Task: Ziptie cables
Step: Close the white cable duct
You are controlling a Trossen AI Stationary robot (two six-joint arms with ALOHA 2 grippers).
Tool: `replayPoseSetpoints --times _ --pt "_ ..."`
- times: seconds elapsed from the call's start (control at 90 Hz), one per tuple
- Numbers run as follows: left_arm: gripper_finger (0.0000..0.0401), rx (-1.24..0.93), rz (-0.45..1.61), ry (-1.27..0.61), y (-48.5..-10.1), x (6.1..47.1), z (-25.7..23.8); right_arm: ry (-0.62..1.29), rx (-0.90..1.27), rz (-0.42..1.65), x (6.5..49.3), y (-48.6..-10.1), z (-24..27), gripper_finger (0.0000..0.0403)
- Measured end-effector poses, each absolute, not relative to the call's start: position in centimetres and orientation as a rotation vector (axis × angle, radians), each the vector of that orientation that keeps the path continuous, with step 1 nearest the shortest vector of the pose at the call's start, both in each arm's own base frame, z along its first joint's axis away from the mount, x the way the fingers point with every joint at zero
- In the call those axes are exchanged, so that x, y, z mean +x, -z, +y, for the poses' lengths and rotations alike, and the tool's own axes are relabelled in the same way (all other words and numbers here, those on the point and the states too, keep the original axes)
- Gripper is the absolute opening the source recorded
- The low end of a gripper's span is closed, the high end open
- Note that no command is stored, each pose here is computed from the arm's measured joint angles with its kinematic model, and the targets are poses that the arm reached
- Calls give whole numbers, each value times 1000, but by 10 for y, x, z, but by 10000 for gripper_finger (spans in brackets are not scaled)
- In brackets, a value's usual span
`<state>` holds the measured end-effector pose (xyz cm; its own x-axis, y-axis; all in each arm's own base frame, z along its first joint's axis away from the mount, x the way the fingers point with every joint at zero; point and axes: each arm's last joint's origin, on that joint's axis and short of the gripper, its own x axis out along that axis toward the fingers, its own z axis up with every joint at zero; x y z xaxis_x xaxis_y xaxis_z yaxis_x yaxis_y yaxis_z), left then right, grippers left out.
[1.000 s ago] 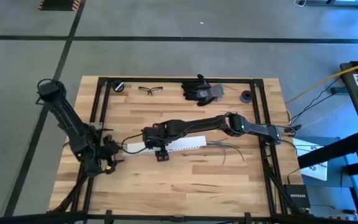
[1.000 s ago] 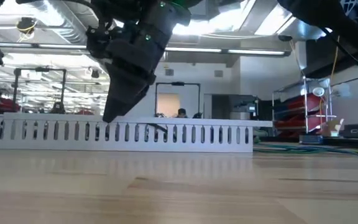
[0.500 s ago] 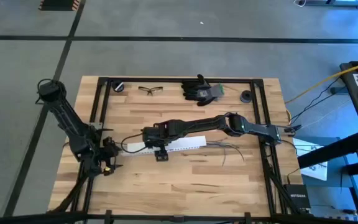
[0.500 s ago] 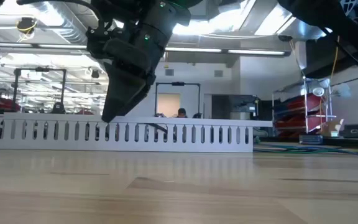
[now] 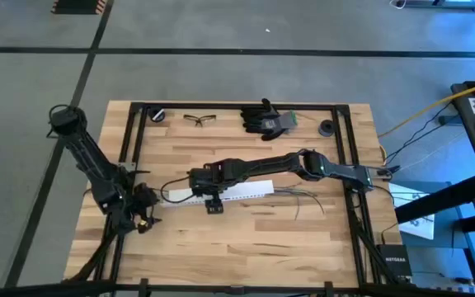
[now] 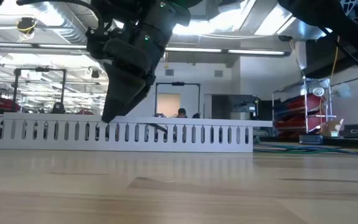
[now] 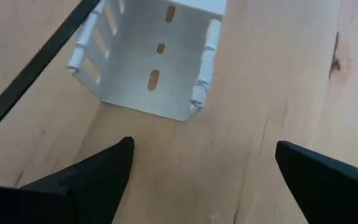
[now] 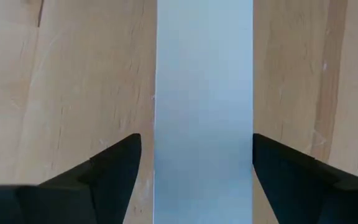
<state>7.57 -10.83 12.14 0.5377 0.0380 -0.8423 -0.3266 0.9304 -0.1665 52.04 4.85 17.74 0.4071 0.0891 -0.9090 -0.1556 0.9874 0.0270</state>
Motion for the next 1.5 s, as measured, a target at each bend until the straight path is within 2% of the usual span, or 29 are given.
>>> replayPoseSetpoints --times 0.267,0.356,0.589,0.756,0.911,1.089,1.344,1.5 --pt "377 -135 881 -332 -120 71 -93 -163 -84 1132 521 -178 55 287" --pt "377 -119 817 -315 -121 73 -95 -167 -88 1112 522 -179 56 287" --pt "377 -145 748 -177 -126 82 -111 -160 -94 1107 523 -179 56 287" --pt "377 -201 851 -142 -124 80 -113 -153 -97 1107 523 -179 56 287" --pt "377 -273 840 -81 -127 83 -120 -152 -97 1107 523 -179 56 287" --pt "377 -267 755 -158 -128 86 -116 -134 -107 1089 524 -179 55 287" --pt "377 -241 775 -246 -125 89 -106 -133 -108 1087 524 -179 55 287" --pt "377 -303 739 -238 -128 95 -109 -113 -119 1087 524 -179 54 287"
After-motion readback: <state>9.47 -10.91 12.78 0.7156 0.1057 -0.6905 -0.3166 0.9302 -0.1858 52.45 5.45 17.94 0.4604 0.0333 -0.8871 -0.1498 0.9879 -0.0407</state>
